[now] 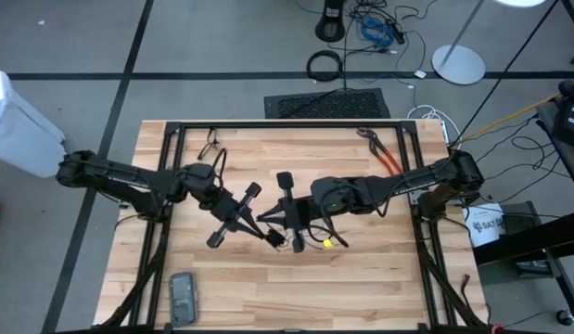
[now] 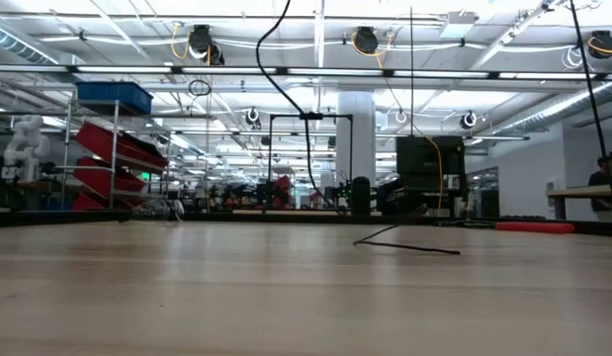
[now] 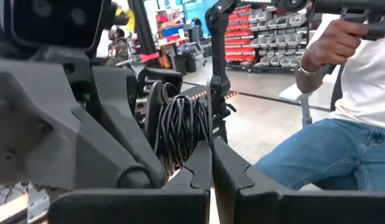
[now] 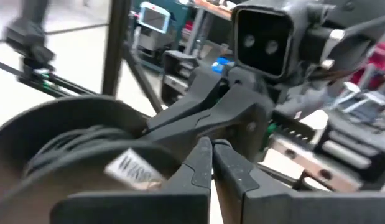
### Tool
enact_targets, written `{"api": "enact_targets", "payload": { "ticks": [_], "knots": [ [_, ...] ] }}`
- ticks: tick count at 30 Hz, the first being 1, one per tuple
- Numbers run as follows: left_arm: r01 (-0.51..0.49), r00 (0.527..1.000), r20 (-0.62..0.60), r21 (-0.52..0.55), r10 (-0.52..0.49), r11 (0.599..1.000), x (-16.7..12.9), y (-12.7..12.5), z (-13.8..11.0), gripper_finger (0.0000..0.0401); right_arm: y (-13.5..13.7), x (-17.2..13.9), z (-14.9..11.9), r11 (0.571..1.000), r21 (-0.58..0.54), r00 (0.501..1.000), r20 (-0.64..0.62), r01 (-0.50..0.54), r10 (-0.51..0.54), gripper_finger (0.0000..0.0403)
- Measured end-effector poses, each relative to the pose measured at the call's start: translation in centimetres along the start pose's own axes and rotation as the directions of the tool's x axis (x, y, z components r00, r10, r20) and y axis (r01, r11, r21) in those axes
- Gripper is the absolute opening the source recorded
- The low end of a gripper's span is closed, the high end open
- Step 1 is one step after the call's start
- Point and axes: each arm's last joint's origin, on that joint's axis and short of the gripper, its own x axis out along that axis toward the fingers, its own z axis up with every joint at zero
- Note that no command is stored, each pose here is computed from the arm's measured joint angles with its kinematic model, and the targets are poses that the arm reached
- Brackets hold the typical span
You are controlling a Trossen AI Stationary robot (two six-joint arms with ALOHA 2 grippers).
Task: Coil cords
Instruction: Coil the black wire onto the spool
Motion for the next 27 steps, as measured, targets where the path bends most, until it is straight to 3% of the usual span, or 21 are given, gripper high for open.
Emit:
{"api": "enact_targets", "payload": {
  "ticks": [5,17,27],
  "knots": [
    [0.011,1.0,0.029,0.018,-0.011,1.0,0.2,-0.3,0.3,0.0002,0.2,0.0,-0.2,0.996,0.068,0.998,-0.007,-0.066,0.067,0.0],
    [0.007,0.998,0.064,0.038,-0.009,0.999,-0.4,-0.6,1.2,0.0002,0.9,-0.2,-0.6,0.965,0.248,0.991,-0.072,-0.088,0.109,0.0005],
    [-0.011,0.994,0.107,0.064,0.004,0.998,-1.0,-0.7,2.2,0.0002,3.0,-1.4,-1.4,0.919,0.375,0.948,-0.229,-0.124,0.222,0.0035]
  ]
}}
